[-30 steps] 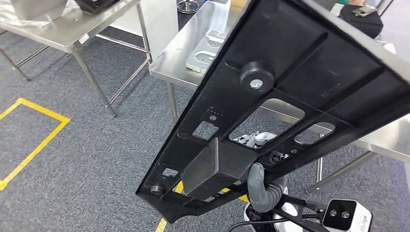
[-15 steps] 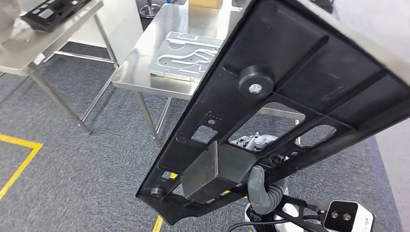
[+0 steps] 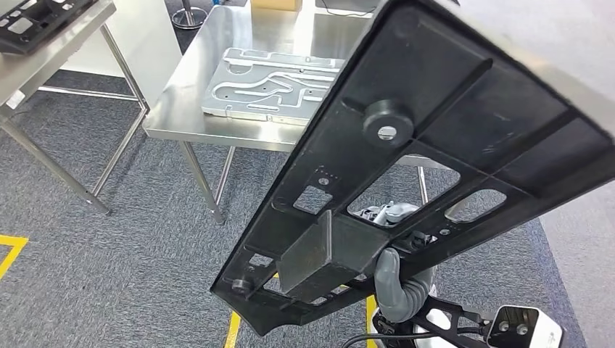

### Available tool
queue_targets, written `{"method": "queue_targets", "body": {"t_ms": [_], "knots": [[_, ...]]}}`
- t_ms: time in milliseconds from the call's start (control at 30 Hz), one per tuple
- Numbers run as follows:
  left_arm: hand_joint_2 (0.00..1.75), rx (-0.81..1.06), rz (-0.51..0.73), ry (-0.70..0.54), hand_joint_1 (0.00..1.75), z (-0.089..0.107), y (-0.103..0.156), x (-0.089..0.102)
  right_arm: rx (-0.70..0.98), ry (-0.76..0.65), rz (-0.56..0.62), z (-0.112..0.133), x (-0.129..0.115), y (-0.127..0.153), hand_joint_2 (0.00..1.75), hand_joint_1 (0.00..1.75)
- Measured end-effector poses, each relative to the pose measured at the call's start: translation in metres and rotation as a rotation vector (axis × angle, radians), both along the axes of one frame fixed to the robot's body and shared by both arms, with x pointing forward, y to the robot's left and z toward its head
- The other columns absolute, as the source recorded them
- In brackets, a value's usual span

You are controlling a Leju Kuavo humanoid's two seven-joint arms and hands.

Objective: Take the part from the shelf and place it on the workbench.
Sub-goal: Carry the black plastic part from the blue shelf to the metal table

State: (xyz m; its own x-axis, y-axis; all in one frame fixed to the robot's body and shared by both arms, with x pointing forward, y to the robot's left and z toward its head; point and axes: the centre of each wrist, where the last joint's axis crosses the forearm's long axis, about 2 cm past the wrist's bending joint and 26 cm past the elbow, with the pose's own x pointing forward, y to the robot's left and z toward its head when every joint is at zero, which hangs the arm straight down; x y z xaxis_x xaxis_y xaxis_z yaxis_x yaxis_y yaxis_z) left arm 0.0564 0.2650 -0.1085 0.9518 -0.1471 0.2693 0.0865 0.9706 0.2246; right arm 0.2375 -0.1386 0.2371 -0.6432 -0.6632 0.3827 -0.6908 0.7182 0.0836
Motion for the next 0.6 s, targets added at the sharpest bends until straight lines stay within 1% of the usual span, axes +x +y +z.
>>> {"method": "queue_targets", "body": {"t_ms": [500, 600], "knots": [[1.75, -0.001, 0.006, -0.004, 0.0, 0.0005, 0.0001, 0.0036, -0.004, -0.006, -0.018, 0.0013, -0.0024, -0.001, 1.75, 1.75], [1.75, 0.0, 0.006, 0.001, 0.0, 0.0002, 0.0005, 0.0017, -0.004, -0.007, -0.018, 0.0014, -0.0024, -0.001, 1.75, 1.75]]}}
